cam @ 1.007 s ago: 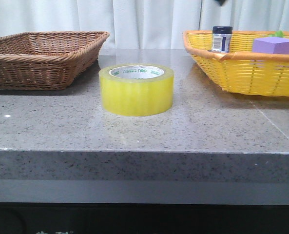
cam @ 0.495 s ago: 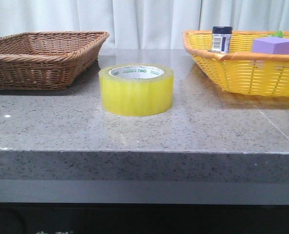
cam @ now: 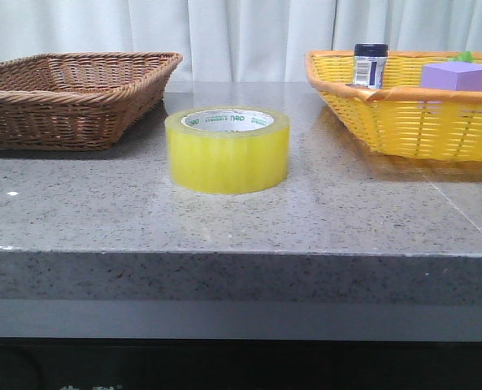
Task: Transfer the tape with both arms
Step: 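Raise the right gripper away from the tape roll, then lower the left gripper into the tape roll's hole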
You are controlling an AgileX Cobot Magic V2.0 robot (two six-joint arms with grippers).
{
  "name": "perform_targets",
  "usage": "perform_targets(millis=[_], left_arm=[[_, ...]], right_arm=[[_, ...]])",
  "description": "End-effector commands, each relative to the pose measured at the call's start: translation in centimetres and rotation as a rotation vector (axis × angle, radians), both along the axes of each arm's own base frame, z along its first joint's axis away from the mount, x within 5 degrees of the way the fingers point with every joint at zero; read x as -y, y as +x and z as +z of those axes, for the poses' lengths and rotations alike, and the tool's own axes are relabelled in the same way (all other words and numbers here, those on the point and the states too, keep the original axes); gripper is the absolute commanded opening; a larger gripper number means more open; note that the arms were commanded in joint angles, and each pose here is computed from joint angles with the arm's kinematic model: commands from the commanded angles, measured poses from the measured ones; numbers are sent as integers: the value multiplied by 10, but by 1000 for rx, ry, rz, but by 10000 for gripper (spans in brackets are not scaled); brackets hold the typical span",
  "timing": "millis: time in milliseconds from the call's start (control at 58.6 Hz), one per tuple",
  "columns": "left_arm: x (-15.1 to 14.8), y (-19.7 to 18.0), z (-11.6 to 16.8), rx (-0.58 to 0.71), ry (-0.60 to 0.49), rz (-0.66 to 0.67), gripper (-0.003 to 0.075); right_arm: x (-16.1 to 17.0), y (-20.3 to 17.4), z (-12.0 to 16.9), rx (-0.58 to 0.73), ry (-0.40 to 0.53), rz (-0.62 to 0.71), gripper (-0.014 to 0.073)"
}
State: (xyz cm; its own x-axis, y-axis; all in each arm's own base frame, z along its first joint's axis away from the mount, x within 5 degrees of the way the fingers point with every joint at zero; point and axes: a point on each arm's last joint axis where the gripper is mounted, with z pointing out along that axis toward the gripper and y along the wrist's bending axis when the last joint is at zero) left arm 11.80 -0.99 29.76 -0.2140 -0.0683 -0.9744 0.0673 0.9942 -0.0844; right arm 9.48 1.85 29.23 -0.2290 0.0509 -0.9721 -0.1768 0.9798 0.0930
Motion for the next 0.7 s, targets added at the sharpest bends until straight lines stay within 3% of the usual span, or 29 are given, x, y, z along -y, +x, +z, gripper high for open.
perform_targets(millis=[0,273,683], left_arm=[[6,6,27,46,24,-49,652],[55,47,66,-129,68,-308,652],[149,113,84,-518,70,-552,652]], right_arm=[[3,1,17,120,20,-32,-69],[3,1,17,121,20,-32,-69],[3,1,17,120,20,-32,-69]])
